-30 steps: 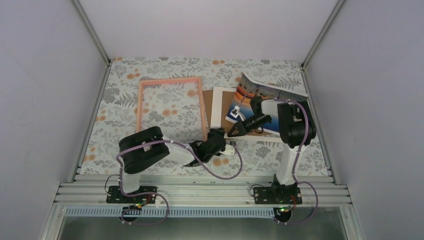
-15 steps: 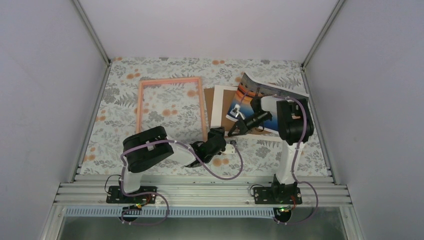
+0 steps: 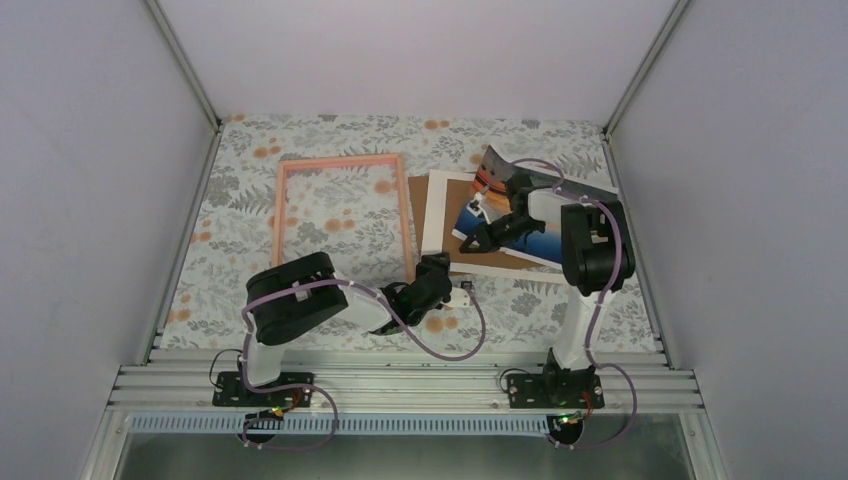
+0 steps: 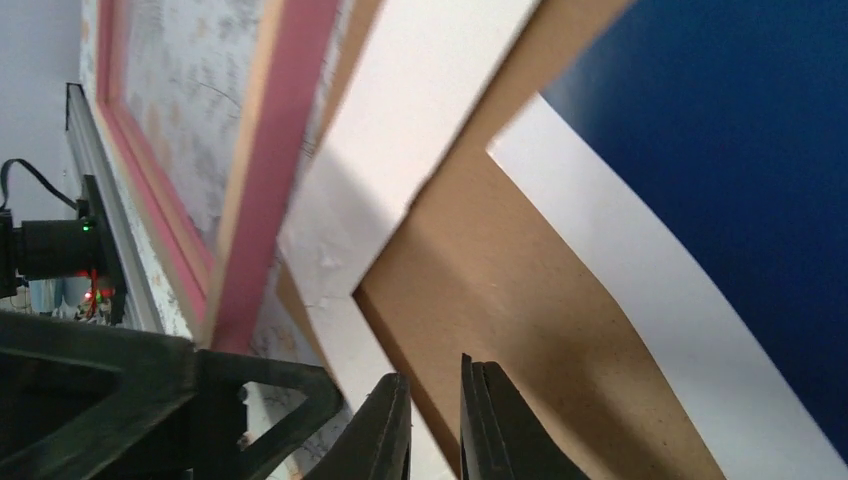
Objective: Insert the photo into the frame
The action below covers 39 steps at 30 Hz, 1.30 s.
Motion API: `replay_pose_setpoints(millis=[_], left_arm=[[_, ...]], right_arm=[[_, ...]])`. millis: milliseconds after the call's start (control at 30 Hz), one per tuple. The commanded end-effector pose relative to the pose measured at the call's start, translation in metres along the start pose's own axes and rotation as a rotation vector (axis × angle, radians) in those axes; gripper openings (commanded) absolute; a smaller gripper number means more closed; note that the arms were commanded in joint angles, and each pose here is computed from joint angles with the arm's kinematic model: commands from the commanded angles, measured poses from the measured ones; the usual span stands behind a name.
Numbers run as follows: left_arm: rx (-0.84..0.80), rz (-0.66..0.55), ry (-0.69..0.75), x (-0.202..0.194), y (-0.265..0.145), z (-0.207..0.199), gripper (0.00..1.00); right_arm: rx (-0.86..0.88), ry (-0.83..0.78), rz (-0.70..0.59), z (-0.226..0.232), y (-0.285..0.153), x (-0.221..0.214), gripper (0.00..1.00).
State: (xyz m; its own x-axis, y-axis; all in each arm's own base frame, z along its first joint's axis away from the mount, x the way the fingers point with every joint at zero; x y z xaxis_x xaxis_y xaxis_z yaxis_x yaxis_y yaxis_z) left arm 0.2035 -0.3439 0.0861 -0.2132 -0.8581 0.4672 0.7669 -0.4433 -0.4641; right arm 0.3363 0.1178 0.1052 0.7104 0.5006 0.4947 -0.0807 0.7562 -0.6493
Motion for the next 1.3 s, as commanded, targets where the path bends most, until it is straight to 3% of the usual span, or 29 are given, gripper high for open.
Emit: replay_pose_setpoints(millis=[0,300,633,700,933,1067,1167,1267], left_arm=[[-0.033,0.007,0.026,-0.005,0.004,-0.011,0.72],[-0.022,0.020,0.016,-0.003,0.013,-0.014,0.72],[-0.021,0.017,0.022,-0.002,0.017,-0.017,0.69],[-0.022,0.015,0.020,-0.002,0.017,-0.017,0.64],[-0.007,-0.002,0.017,0.006,0.012,-0.008,0.27],[-0.004,-0.010,0.017,0.011,0.006,-0.001,0.13],[-0.011,-0.009,0.021,0.016,0.000,0.003,0.03],[-0.022,-0.004,0.020,0.021,-0.005,0.010,0.02]], right_arm=[[-0.037,0.061,0.043,-0.011,0.016,-0.013,0.14],[0.050,0.075,0.177,0.001,0.037,-0.040,0.08],[0.210,0.105,0.227,0.015,0.043,-0.054,0.07],[0.215,0.100,0.220,0.016,0.041,-0.052,0.06],[0.188,0.074,0.155,0.012,0.030,-0.030,0.06],[0.113,0.037,0.074,0.006,0.007,-0.010,0.09],[0.056,-0.015,-0.011,0.007,-0.020,0.009,0.18],[-0.016,-0.099,-0.092,0.013,-0.052,0.031,0.37]])
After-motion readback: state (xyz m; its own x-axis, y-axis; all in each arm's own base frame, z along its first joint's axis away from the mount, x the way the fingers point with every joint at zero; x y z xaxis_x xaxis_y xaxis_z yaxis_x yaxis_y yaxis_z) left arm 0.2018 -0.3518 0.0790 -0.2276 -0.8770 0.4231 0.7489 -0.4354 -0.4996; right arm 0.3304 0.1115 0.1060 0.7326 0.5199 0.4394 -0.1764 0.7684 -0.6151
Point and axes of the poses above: each gripper's point midway between its finger pads, its own y axis out along the fingers, its own z axis along the line the jaws close on, x = y × z, the point moved 9 cm from there along -y, back along the fingers, and after that the axes turned 15 degrees about -y, right-handed, at the moved point
